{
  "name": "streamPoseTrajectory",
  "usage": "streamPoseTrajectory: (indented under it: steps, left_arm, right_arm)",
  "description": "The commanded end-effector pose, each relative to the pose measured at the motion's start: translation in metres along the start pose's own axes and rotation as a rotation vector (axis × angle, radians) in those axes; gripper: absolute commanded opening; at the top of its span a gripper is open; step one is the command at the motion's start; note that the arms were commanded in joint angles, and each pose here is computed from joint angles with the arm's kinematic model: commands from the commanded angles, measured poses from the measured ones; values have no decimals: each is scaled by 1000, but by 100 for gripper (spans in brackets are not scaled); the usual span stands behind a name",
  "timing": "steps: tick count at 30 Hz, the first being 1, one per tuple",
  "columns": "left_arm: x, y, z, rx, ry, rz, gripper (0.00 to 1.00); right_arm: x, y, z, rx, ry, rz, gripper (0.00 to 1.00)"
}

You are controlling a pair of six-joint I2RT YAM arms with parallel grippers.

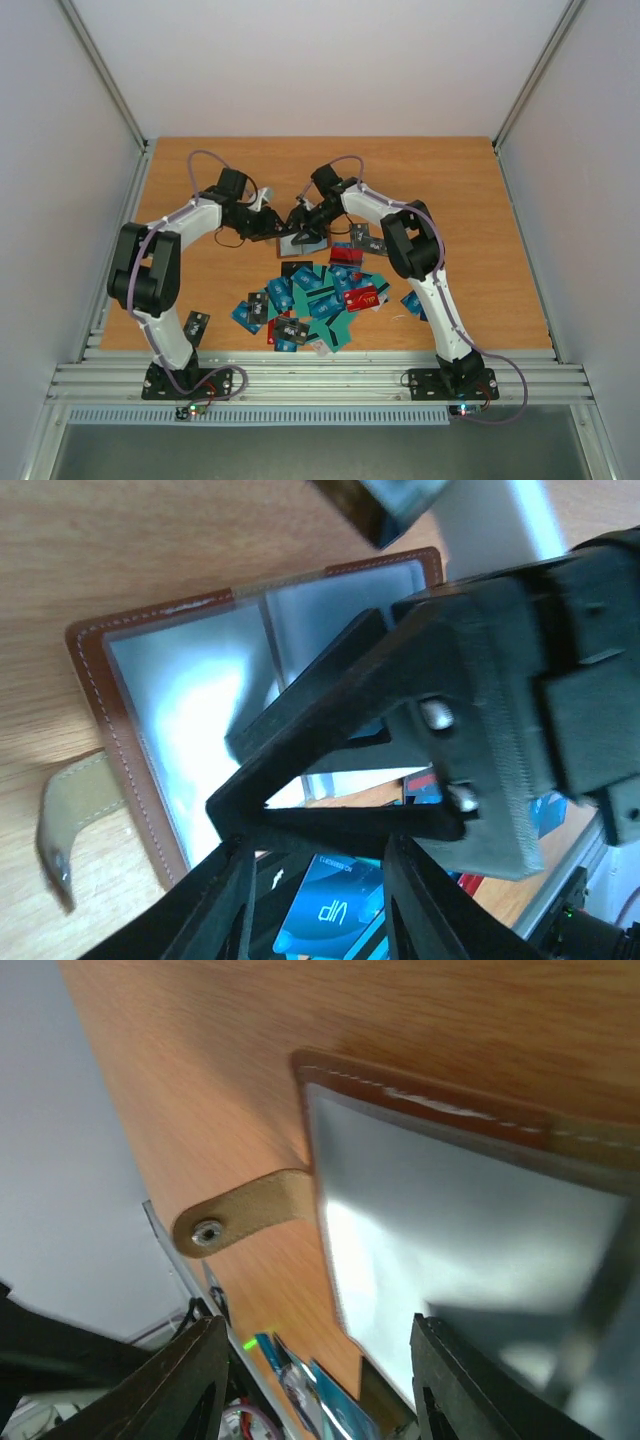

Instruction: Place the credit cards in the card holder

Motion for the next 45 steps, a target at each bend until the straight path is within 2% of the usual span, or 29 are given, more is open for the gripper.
streamPoseTrajectory:
  steps: [1,5,12,29,39,45]
  left_arm:
    - [-25,1,2,33,-106,8,37]
    - [-34,6,1,47,-129,17,36]
    - [-42,7,11,66,-67,53,33]
    - [-17,11,-39,-36,-78,22,38]
    - [4,12,-70,-66,-79,-36,40]
    - [20,-4,-96,-137,-44,-21,40]
  right_arm:
    - [14,-4,10,23,26,-9,51]
    - [18,-7,13,31,37,-6,49]
    - [36,-10,11,32,39,-32,47]
    - [64,-31,22,67,-35,-82,46]
    - [74,-46,21,54,-78,-98,45]
    - [82,-55,23,61,-94,-120,45]
Point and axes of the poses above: each gripper's point midway between its finger pads, its own x axis back along the fingers, its own z axis along the line the jaws close on, y = z × x, the point moved 6 cm from there along x, back along the fingers, and after that the axes turned 11 degrees about -x, right-handed, at the moved point
